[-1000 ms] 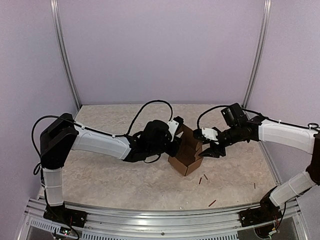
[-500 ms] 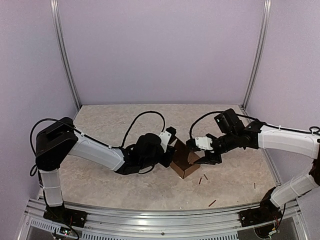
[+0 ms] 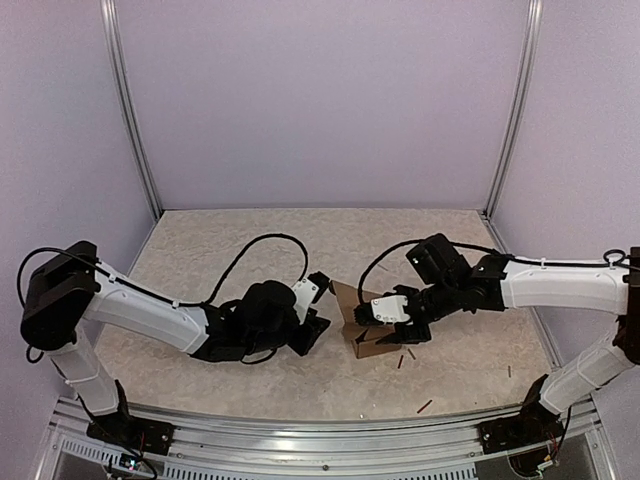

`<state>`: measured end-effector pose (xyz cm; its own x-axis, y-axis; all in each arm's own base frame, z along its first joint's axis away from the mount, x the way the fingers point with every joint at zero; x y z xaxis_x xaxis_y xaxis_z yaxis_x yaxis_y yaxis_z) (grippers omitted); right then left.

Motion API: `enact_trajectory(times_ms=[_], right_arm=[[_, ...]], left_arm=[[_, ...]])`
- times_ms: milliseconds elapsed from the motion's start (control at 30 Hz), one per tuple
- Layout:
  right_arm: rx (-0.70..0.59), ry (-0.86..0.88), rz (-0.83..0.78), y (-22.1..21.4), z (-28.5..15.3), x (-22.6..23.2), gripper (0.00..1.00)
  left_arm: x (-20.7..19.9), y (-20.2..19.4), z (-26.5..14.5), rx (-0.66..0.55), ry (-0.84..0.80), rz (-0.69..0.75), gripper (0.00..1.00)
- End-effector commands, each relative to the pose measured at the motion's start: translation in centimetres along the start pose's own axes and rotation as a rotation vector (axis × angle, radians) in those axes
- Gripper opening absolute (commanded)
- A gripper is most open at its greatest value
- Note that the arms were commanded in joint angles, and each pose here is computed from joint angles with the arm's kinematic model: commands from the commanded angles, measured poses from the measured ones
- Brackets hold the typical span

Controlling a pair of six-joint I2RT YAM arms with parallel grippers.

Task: Fold the paper box

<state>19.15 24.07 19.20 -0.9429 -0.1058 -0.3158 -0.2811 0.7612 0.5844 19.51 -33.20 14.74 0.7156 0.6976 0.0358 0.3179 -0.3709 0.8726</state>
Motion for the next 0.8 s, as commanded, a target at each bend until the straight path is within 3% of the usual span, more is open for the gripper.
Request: enact_trajectory(times_ms=[0,133,267,367,600,767], right_arm=[[0.05,0.019,-0.031,-0.7,1.4,1.0,0.53],[0.107,0.082,-0.029,-1.5,3.2,1.5,0.55],[0.176,0.125,-0.003,-2.4,4.5,1.7,0.56],[0.156,0.107,0.02,-1.4,3.8,1.0,0.57],[0.072,-0.002,-0.008,2.1,-1.4,-0.8,0.64],[0.023,-0.047,0.046,2.3,-3.4,-1.6,0.65]], left_arm=[[1.4,-1.9,-3.0,0.093,0.096,-0.064,0.43],[3.0,-1.0,-4.8,0.065,0.151,-0.166,0.48],[3.4,2.9,-5.8,-0.067,0.097,-0.221,0.51],[3.3,5.5,-5.5,-0.128,0.034,-0.244,0.52],[2.9,6.3,-2.3,-0.083,0.06,-0.251,0.51],[3.4,5.4,-2.0,-0.034,0.09,-0.319,0.5]])
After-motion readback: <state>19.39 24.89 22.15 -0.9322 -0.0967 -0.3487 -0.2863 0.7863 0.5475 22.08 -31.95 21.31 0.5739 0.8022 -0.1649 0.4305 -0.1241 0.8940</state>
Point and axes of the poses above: each gripper's point midway between its finger pads, its own z axis out along the fingers, its own x axis along the line the jaws close on, y = z × x, the point moved 10 cm from there along -z, back along the fingers, and after that the axes turned 2 degrees about z, right-handed, at the moved point
